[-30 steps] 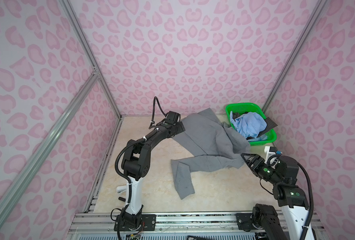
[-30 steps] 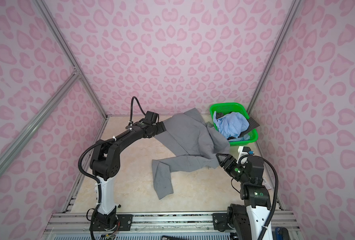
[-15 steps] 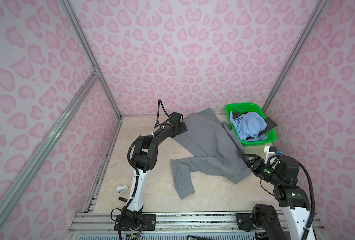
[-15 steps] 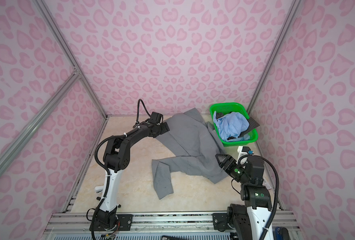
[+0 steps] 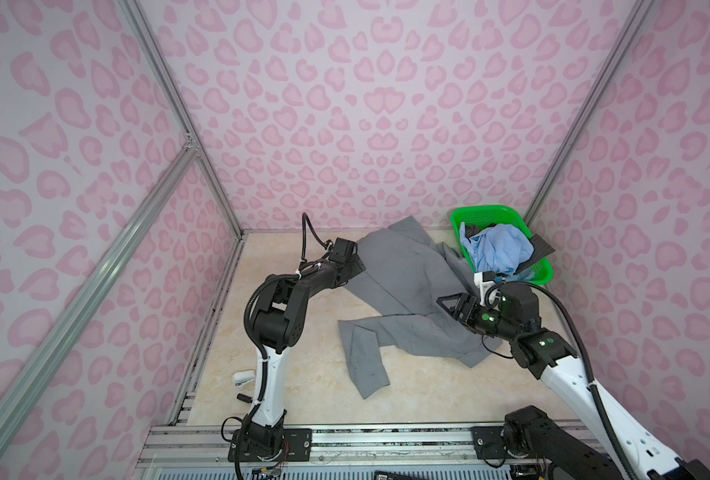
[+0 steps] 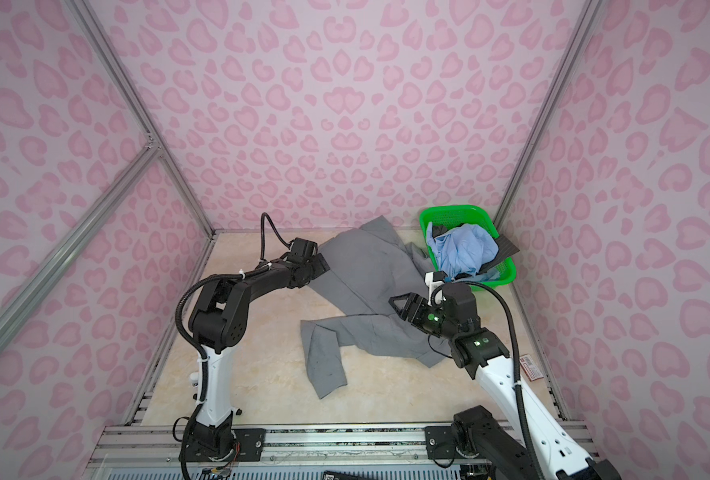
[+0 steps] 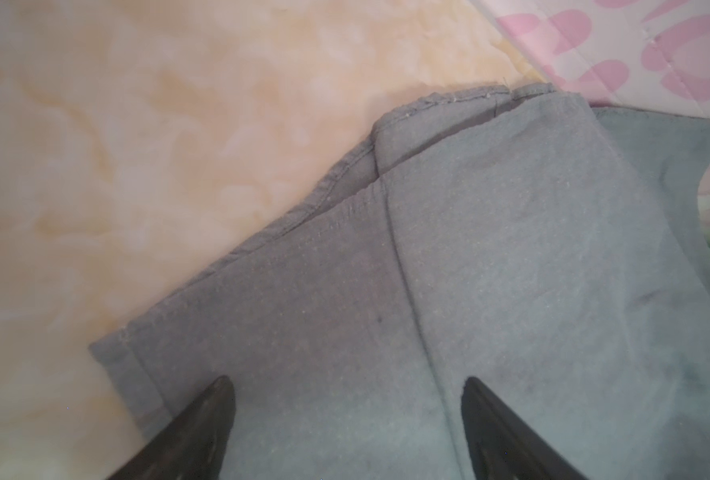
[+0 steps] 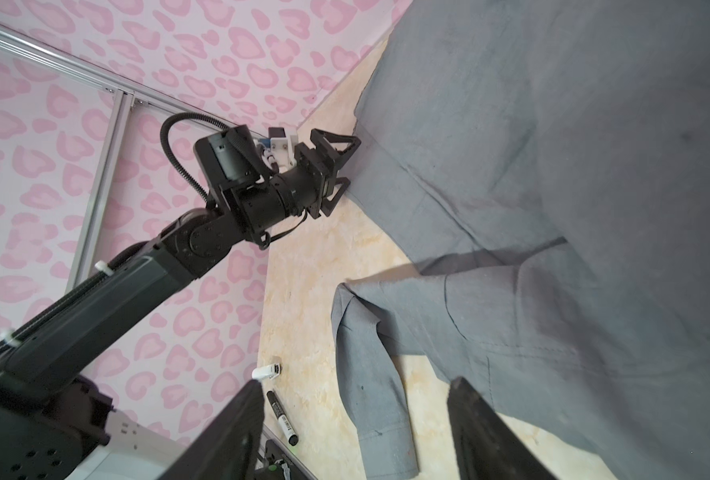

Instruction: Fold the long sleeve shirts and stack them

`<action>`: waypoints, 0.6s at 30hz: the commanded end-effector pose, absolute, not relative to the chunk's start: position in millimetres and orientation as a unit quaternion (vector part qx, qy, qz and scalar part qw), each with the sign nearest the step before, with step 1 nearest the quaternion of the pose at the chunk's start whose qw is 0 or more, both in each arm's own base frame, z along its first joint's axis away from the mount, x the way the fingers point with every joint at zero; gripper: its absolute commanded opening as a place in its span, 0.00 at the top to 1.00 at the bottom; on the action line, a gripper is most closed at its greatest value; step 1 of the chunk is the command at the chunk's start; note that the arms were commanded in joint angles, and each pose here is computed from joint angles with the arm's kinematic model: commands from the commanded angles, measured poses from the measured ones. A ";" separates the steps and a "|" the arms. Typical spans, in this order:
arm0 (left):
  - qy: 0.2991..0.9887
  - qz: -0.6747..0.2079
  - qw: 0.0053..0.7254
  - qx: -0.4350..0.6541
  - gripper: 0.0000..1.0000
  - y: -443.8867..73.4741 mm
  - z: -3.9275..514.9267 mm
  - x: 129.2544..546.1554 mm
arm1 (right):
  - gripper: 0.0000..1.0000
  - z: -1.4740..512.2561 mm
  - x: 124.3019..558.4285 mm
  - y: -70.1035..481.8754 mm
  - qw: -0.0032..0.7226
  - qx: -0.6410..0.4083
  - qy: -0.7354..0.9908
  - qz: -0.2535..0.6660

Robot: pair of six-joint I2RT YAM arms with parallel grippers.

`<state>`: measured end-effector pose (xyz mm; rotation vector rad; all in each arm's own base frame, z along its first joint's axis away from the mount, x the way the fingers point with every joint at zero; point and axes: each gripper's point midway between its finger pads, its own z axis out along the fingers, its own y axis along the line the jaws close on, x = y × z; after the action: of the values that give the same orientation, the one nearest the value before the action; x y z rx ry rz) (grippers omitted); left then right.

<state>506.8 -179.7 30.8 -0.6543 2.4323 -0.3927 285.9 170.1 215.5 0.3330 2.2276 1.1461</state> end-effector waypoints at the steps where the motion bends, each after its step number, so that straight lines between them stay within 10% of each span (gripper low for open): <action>1: 0.925 -0.098 0.204 -0.305 0.11 -149.9 -6.6 435.1 | 0.30 229.6 314.9 189.4 0.326 0.107 0.824 0.451; 18: 0.901 -0.081 0.196 -0.378 0.10 -75.7 -5.9 215.5 | 0.31 83.8 402.7 313.6 0.171 0.027 0.905 0.389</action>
<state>287.3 -105.1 31.8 -0.9330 2.3286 -0.4718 397.5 303.8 100.2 0.1497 2.5309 1.1559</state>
